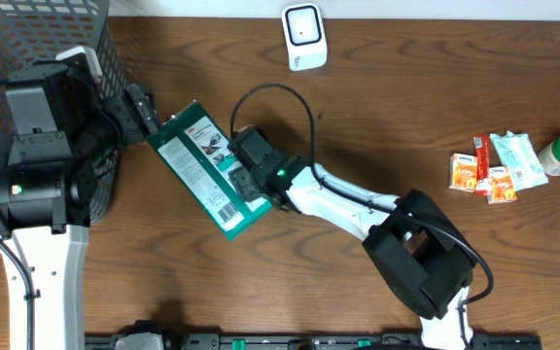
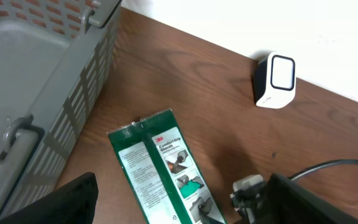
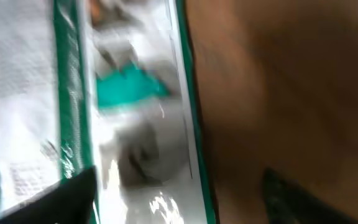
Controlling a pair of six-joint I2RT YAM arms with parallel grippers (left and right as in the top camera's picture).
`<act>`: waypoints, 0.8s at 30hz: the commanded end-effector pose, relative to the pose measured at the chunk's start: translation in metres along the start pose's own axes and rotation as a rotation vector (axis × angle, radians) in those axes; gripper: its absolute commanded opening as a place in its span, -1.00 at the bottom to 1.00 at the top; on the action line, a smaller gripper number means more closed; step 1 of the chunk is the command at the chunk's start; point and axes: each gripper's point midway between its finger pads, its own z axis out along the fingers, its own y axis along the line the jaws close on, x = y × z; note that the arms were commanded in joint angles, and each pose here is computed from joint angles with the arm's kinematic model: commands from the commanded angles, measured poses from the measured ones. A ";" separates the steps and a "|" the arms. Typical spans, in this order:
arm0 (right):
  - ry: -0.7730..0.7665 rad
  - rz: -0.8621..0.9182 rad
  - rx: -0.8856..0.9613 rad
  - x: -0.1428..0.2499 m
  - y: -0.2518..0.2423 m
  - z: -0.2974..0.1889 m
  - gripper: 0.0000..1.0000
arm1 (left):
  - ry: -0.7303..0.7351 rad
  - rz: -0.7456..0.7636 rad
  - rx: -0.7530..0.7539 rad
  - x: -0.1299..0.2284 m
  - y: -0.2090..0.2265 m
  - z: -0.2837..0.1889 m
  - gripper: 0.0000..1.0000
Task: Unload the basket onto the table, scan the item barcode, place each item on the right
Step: 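Move the right gripper left and grasp the green glove package, then drag the glove package right and hold it on the table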
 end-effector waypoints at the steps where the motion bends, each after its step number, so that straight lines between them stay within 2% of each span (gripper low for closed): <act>1: -0.118 -0.011 -0.032 -0.034 0.002 -0.014 0.82 | -0.005 0.010 0.003 -0.002 0.000 -0.002 0.74; 5: -0.174 -0.003 -0.049 -0.047 0.006 -0.013 0.86 | -0.005 0.010 0.003 -0.002 0.000 -0.002 0.74; 9: -0.187 0.017 -0.064 -0.046 0.010 0.001 0.99 | -0.005 0.010 0.003 -0.002 0.000 -0.002 0.74; 14: -0.179 0.007 -0.149 -0.038 0.025 0.023 0.98 | -0.005 0.010 0.003 -0.002 0.000 -0.002 0.74; 19: -0.140 -0.032 -0.135 -0.025 0.022 0.035 0.99 | -0.005 0.010 0.003 -0.002 0.000 -0.002 0.74; 23: -0.028 -0.035 -0.104 0.003 0.014 0.039 0.56 | -0.005 0.010 0.003 -0.002 0.000 -0.002 0.74; 24: 0.004 -0.036 -0.095 0.010 0.012 0.039 0.36 | -0.005 0.010 0.003 -0.002 0.000 -0.002 0.74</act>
